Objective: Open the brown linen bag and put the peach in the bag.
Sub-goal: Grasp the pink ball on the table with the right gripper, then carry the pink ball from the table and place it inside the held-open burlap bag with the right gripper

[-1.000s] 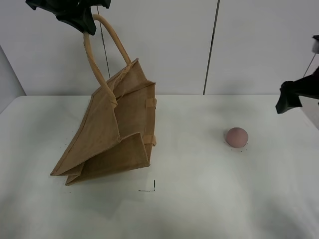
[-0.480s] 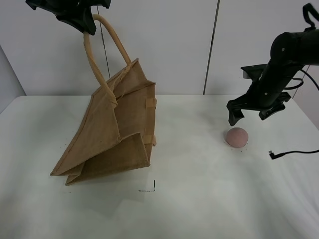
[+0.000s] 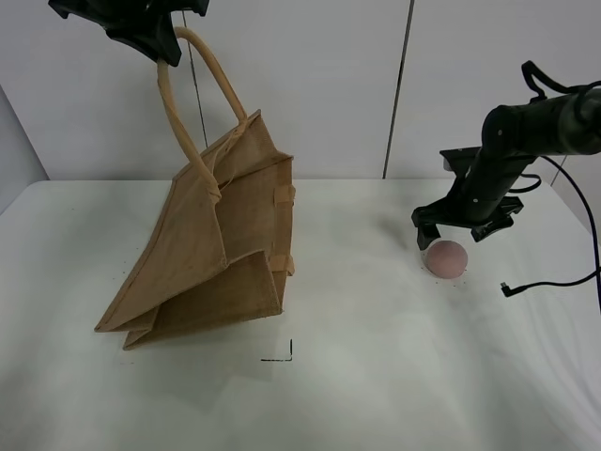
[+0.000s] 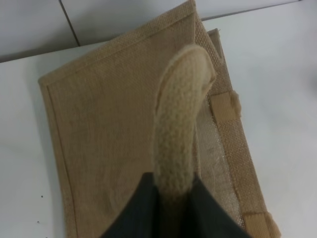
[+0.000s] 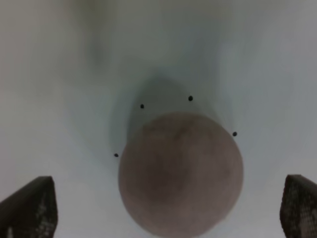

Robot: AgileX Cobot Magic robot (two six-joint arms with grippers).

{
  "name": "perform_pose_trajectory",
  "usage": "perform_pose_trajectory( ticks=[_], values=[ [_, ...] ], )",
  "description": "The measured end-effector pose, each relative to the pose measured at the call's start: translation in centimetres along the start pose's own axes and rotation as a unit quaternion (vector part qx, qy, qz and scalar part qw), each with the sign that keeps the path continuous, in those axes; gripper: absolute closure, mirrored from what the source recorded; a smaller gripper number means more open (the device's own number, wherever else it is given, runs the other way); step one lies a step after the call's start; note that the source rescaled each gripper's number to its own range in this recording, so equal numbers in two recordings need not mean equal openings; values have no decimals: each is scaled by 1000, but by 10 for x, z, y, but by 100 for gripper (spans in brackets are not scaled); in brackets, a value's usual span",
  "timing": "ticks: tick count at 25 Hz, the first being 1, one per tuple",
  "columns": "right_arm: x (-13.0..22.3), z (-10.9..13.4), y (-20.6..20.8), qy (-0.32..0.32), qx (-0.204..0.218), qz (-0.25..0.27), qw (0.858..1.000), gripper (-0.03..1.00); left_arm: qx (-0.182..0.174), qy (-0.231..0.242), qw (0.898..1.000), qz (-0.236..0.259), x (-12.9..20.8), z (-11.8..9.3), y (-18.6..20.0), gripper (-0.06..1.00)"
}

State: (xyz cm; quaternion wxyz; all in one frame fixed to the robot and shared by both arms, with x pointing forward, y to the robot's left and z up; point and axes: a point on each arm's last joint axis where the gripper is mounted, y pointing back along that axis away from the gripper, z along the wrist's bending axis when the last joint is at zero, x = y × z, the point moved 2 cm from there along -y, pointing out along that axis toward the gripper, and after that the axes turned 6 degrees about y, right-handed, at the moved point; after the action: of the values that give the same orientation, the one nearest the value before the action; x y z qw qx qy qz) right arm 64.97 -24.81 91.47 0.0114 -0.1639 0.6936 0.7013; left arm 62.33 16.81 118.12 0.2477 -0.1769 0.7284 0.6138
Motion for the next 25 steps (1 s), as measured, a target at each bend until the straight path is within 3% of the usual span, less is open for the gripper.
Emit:
perform_pose_trajectory(
  ticks=[11, 14, 17, 19, 22, 23, 25],
  values=[
    [6, 0, -36, -19, -2, 31, 999, -3, 0, 0, 1000, 0, 0, 0, 0, 94],
    [5, 0, -37, -21, -1, 26, 999, 2, 0, 0, 1000, 0, 0, 0, 0, 94],
    [5, -1, -37, -19, 2, 25, 999, 20, 0, 0, 1000, 0, 0, 0, 0, 94],
    [5, -1, -37, -19, 2, 26, 999, 42, 0, 0, 1000, 0, 0, 0, 0, 94],
    [5, -1, -36, -19, 2, 27, 999, 88, 0, -1, 1000, 0, 0, 0, 0, 94],
    [4, -1, -34, -19, 2, 24, 1000, 94, 0, -2, 1000, 0, 0, 0, 0, 94],
    [2, -1, -26, -19, 3, 15, 1000, 97, 0, -2, 1000, 0, 0, 0, 0, 94]
  ],
)
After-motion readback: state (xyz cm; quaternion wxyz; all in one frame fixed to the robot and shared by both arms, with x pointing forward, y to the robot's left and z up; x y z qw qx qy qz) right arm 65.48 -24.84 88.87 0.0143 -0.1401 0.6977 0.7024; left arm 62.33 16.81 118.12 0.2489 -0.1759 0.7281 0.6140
